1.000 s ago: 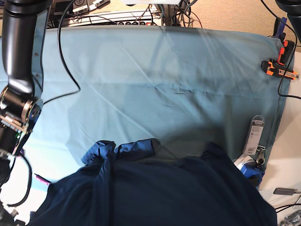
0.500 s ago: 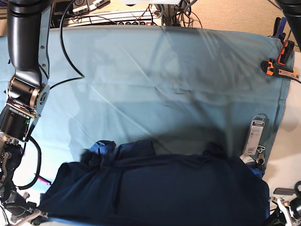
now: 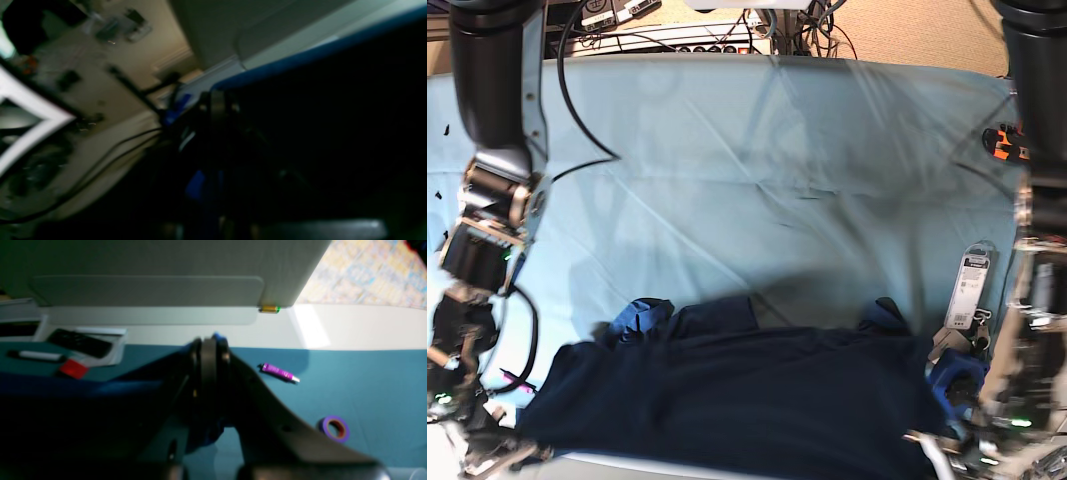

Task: Layout the t-shirt on the table in an organized manner, then fold the t-shirt properly
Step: 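Lower the shirt onto the table with both grippers and release, then grasp a sleeve of the shirt with the left gripper, then pull the sleeve with the left gripper away from the right gripper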

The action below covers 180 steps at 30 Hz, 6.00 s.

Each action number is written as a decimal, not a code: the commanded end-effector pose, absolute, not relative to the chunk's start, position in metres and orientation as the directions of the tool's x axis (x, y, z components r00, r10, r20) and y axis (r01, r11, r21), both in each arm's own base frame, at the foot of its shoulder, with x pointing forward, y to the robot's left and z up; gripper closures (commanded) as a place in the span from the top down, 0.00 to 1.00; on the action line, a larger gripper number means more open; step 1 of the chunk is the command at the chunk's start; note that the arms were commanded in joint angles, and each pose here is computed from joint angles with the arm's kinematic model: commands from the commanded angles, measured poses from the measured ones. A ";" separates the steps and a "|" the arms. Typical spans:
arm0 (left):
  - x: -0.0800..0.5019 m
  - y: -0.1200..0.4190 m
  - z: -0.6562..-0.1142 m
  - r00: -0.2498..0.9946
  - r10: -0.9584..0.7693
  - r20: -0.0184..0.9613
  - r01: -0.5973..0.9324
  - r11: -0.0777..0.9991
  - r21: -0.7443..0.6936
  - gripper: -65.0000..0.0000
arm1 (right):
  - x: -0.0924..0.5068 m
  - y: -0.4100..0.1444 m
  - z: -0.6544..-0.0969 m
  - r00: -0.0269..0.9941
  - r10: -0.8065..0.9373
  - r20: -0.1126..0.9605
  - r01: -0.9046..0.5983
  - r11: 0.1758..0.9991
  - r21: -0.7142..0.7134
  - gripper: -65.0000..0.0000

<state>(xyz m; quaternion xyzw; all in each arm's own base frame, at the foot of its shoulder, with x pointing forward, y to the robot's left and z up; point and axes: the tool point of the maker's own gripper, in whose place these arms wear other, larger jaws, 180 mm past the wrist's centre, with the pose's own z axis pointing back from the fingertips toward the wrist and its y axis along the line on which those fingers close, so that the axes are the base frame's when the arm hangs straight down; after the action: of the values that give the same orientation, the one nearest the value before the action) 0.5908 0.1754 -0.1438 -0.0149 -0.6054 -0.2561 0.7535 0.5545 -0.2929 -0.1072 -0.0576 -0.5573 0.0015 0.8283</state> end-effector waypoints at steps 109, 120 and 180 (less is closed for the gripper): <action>0.397 -0.010 -0.306 0.467 -0.165 0.869 0.807 0.481 -0.342 0.00 | 0.529 -0.350 -0.153 0.422 0.109 0.900 0.287 0.926 -0.246 0.00; 0.297 0.027 -0.303 0.399 -0.380 0.835 0.893 0.367 -0.260 0.00 | 0.528 -0.352 -0.154 0.429 0.107 0.897 0.290 0.924 -0.249 0.00; 0.130 0.211 -0.397 0.546 -0.807 0.225 0.820 0.459 -0.343 0.00 | 0.350 -0.397 -0.283 0.849 0.305 0.431 -0.011 0.826 -0.563 0.00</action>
<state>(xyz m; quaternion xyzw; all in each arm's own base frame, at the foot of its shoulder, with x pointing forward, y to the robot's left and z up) 0.1287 0.1961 -0.3993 -0.2330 -0.0300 -0.4659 0.8531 0.3435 -0.3816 -0.3073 -0.2509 -0.2418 0.0924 0.9328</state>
